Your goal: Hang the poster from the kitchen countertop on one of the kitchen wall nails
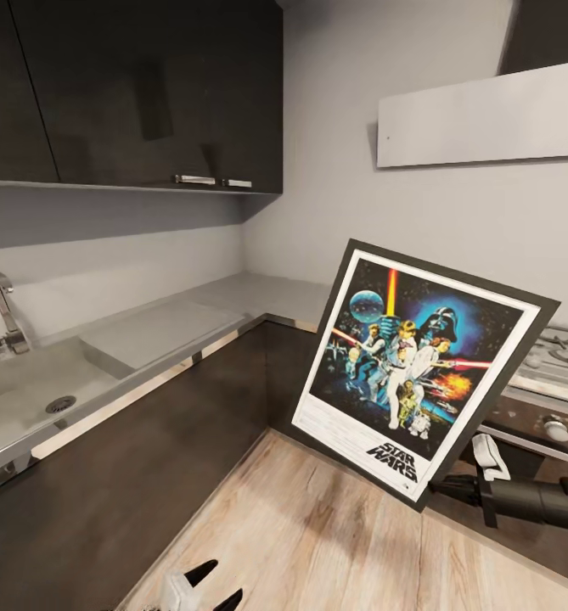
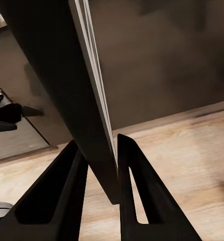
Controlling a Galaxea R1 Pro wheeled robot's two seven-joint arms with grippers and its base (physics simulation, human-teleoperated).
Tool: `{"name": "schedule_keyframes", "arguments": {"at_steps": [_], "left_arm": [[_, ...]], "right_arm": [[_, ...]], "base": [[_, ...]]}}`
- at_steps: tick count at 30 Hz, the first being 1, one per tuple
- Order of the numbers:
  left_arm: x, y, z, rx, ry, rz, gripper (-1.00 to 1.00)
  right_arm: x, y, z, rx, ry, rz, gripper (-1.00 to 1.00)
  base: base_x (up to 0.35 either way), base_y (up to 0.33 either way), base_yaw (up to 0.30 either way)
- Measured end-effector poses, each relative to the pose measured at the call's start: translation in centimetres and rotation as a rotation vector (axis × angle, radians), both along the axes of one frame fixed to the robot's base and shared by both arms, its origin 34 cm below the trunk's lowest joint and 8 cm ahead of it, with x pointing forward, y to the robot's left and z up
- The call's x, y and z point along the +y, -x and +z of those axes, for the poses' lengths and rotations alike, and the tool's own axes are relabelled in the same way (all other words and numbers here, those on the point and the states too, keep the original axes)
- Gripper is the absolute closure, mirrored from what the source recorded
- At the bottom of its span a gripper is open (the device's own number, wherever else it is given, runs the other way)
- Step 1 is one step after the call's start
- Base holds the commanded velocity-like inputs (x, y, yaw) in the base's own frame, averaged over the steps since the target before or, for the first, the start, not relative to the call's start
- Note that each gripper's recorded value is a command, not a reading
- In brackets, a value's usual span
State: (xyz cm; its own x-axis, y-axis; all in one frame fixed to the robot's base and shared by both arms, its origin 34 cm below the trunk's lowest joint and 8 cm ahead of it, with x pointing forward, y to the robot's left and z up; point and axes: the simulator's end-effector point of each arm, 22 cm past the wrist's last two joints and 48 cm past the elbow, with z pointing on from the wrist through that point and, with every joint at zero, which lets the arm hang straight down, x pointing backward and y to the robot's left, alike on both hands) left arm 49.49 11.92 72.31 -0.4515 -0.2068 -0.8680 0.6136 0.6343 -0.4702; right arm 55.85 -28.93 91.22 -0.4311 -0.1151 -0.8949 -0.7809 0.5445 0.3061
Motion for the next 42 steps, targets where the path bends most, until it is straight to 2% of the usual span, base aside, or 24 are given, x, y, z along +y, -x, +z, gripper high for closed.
{"name": "schedule_keyframes", "arguments": {"at_steps": [2,8,14,18,28,42], "left_arm": [[1.0,0.3,-1.1,0.017,-0.002,0.032,-1.0],[2.8,0.0,-1.8,0.028,0.022,0.1,-1.0],[4.3,1.2,-2.6,0.058,0.04,0.138,-1.0],[4.5,1.5,-2.9,0.068,0.041,0.144,-1.0],[4.8,1.9,-3.6,0.085,0.038,0.15,-1.0],[5.3,1.9,-3.8,0.093,0.031,0.157,-1.0]], "right_arm": [[0.0,0.0,0.0,0.001,0.0,0.0,1.0],[0.3,0.0,-0.2,0.003,-0.001,0.005,1.0],[0.3,0.0,-0.2,0.005,0.001,0.006,1.0],[0.3,0.0,-0.2,0.006,0.001,0.006,1.0],[0.5,0.0,-0.3,0.006,-0.002,0.009,1.0],[0.6,0.1,-0.3,0.006,-0.014,0.008,1.0]], "base": [[0.0,0.0,0.199],[0.0,0.0,0.244],[0.0,0.0,0.272],[-0.064,0.0,0.207],[-0.265,0.0,0.02],[-0.023,0.0,0.0]]}}
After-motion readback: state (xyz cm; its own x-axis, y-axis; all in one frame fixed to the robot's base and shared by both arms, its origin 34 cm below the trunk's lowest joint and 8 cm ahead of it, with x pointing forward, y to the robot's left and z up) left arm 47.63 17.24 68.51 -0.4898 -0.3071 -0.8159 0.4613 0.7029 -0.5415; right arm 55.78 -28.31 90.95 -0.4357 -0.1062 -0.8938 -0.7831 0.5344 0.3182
